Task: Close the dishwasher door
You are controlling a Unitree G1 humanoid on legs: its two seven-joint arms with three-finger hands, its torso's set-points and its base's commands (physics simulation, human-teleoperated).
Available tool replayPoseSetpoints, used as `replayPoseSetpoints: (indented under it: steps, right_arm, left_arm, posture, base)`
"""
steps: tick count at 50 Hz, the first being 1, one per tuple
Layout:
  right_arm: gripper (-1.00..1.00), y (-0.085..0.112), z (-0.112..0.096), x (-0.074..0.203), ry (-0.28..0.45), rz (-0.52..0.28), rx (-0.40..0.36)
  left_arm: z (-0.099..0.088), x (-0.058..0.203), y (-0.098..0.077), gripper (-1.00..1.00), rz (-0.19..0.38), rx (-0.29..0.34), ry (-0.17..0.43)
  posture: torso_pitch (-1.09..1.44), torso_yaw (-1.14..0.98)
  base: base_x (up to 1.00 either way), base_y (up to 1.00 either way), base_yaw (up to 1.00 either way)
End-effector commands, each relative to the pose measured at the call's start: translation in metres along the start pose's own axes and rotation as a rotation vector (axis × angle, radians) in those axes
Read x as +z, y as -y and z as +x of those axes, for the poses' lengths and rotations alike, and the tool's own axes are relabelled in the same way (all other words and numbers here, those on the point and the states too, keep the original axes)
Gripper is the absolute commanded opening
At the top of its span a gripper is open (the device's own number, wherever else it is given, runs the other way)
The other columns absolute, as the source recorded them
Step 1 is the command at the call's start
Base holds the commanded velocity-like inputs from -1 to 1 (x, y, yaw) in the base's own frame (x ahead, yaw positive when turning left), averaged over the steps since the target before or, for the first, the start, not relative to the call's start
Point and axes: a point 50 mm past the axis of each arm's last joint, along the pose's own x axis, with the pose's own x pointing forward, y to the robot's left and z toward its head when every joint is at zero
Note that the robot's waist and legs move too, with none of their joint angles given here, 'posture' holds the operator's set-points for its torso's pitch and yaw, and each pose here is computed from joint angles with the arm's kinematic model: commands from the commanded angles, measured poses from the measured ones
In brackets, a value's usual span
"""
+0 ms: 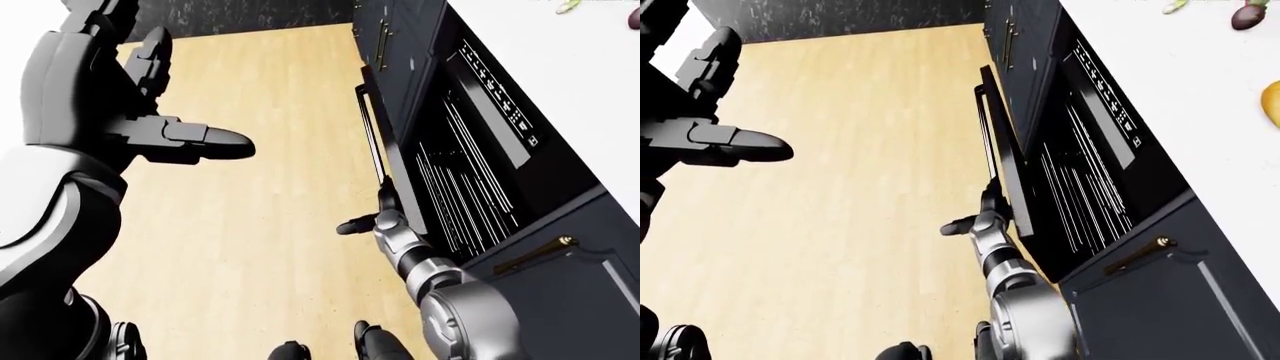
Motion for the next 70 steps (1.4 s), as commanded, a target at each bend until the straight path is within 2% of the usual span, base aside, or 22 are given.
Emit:
replayPoseSetpoints:
  steps: [1, 42, 70]
  right_arm:
    - [1.00, 0.006, 0.001, 0.012, 0.031, 0.012, -0.020]
    - [1.00, 0.050, 0.013, 0.009, 0.004, 0.025, -0.131]
    - [1.00, 0.090, 0.020, -0.004, -0.035, 0.062, -0.213]
  left_arm:
    - [-0.002, 0.013, -0.002, 1.00, 0.004, 0.018, 0.073]
    - [-0.001, 0.014, 0.008, 1.00, 0.006, -0.004, 0.077]
    - [0.001, 0.014, 0.018, 1.00, 0.013, -0.022, 0.076]
  posture:
    - [0.46, 0.00]
    - [0.46, 0.00]
    - [0.46, 0.00]
  base:
    - [0.00, 0.00, 0.00]
    - [0.00, 0.00, 0.00]
    - [0.00, 0.00, 0.00]
